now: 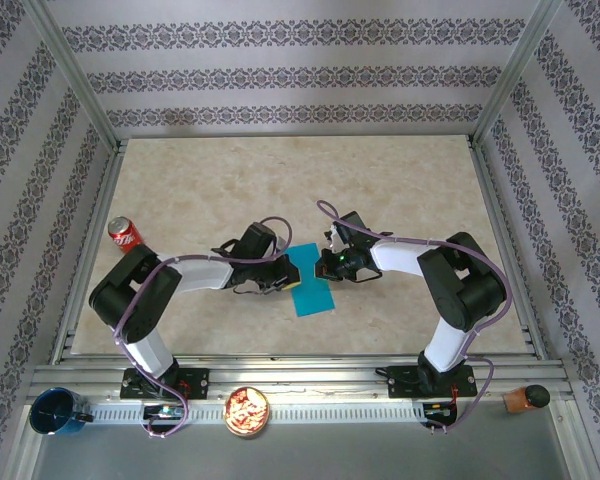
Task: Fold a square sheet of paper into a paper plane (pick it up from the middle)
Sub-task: First fold the square sheet of paper in half at the center of the table.
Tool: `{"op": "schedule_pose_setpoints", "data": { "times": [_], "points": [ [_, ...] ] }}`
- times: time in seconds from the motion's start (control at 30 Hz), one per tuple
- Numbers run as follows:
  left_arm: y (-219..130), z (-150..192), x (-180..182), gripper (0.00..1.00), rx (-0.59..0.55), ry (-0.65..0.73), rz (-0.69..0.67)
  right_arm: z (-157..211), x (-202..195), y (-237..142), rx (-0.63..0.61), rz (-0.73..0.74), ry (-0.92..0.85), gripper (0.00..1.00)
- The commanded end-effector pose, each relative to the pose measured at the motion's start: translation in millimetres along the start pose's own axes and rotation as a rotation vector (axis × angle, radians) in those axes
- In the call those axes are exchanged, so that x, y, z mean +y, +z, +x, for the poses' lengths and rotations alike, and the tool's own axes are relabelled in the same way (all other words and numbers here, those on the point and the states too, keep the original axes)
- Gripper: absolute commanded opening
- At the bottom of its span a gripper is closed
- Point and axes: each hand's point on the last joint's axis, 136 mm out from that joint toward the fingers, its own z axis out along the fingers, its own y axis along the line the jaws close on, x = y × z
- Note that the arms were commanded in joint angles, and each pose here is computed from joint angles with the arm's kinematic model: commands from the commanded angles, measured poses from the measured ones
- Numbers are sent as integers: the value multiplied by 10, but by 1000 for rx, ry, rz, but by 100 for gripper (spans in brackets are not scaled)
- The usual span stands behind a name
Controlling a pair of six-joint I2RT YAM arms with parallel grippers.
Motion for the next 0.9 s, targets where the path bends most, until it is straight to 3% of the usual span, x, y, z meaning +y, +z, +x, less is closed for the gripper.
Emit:
{"op": "schedule_pose_setpoints", "data": {
  "times": [0.0, 0.3, 0.67, 0.87],
  "points": [
    [107, 79, -54, 10, 8, -20, 49, 482, -694, 50, 132, 250, 115, 0],
    [128, 365, 476, 10, 47, -44, -63, 496, -703, 49, 131, 254, 116, 0],
    [-85, 454, -125, 12, 48, 71, 45, 482, -699, 50, 125, 256, 120, 0],
    [86, 685, -108, 12, 110, 83, 43, 481, -703, 47, 123, 259, 121, 0]
  ]
}}
